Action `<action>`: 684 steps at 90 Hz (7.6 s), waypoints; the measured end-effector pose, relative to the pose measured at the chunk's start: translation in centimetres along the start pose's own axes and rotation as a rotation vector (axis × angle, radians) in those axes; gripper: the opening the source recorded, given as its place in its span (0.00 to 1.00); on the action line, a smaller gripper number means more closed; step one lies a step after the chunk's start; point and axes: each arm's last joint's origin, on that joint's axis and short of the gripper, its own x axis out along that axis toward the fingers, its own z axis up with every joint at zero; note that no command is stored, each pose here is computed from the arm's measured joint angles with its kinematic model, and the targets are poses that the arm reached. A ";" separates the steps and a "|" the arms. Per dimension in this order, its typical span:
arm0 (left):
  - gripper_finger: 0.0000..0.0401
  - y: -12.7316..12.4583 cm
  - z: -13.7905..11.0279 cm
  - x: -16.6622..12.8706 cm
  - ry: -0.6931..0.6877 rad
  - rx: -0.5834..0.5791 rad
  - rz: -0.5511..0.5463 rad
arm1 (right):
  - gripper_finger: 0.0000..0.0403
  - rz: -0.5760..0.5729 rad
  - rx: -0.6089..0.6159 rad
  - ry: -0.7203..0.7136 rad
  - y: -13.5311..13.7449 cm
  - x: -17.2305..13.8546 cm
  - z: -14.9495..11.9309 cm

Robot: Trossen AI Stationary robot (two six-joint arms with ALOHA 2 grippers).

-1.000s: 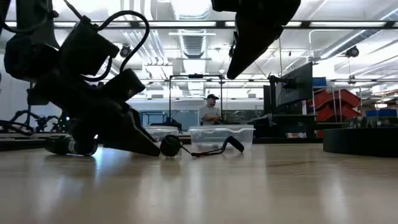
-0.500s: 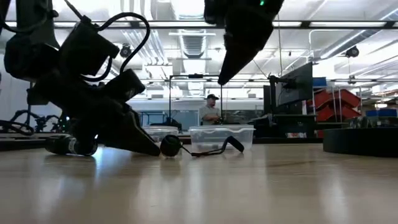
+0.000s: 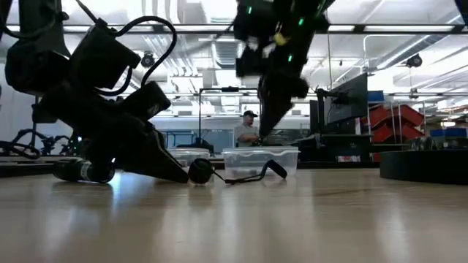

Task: Insert battery
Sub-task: Insert the silver battery into the flashlight's battery compartment

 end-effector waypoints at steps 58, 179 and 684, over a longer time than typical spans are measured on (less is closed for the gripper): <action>0.24 0.0 0.0 0.0 0.002 -0.001 -0.006 | 0.21 0.068 -0.113 -0.072 -2.4 1.4 0.5; 0.24 0.0 0.0 0.0 0.002 -0.029 -0.007 | 0.24 0.222 -0.007 0.003 -0.6 1.9 0.0; 0.20 -0.1 0.1 0.0 -0.011 -0.046 -0.013 | 0.06 0.200 -0.164 -0.224 5.8 5.1 4.4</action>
